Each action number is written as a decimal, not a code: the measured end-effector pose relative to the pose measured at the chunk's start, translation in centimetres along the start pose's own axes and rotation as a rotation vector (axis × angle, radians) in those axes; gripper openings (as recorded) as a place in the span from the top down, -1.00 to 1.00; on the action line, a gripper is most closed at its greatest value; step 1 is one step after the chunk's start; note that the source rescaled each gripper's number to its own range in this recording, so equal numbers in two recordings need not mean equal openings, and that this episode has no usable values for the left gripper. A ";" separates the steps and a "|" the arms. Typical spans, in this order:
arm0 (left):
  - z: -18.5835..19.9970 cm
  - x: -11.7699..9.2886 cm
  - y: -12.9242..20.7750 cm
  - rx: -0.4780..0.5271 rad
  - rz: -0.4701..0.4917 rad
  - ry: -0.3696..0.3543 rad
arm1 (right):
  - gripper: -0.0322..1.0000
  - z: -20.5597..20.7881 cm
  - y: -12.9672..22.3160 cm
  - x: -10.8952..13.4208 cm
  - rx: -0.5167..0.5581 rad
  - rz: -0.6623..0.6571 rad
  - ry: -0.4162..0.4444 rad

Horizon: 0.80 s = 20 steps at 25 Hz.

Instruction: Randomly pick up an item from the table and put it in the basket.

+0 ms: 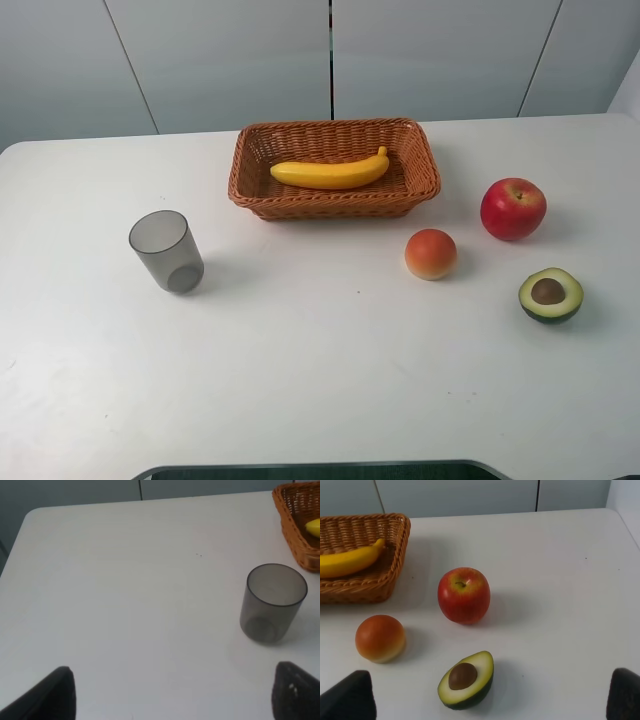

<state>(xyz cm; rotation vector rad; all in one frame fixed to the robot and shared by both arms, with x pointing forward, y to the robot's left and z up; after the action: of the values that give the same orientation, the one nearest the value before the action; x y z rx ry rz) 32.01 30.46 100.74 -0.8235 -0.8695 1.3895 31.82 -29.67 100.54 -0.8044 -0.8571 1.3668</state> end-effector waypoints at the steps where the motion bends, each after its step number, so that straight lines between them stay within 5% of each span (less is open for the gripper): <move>1: 0.0 0.0 0.0 0.000 0.000 0.000 | -1.00 0.0 0.0 0.0 0.000 -0.002 0.000; 20: 0.0 0.0 0.0 0.000 0.000 0.000 | -1.00 0.0 0.0 0.0 0.000 -0.005 0.000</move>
<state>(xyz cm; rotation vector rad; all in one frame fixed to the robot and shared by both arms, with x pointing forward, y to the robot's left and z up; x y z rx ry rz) 32.01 30.46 100.74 -0.8235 -0.8695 1.3895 31.82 -29.67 100.54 -0.8020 -0.8585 1.3627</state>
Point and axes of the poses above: a point on each arm's last joint axis where the gripper is mounted, z pointing back along that axis away from the gripper, x along the wrist's bending axis when the last joint is at zero, y = z × x, the point moved 10 cm from there along -z, pointing out along that axis toward the gripper, and after that the axes turned 1 degree about -z, right-handed, at the moved point
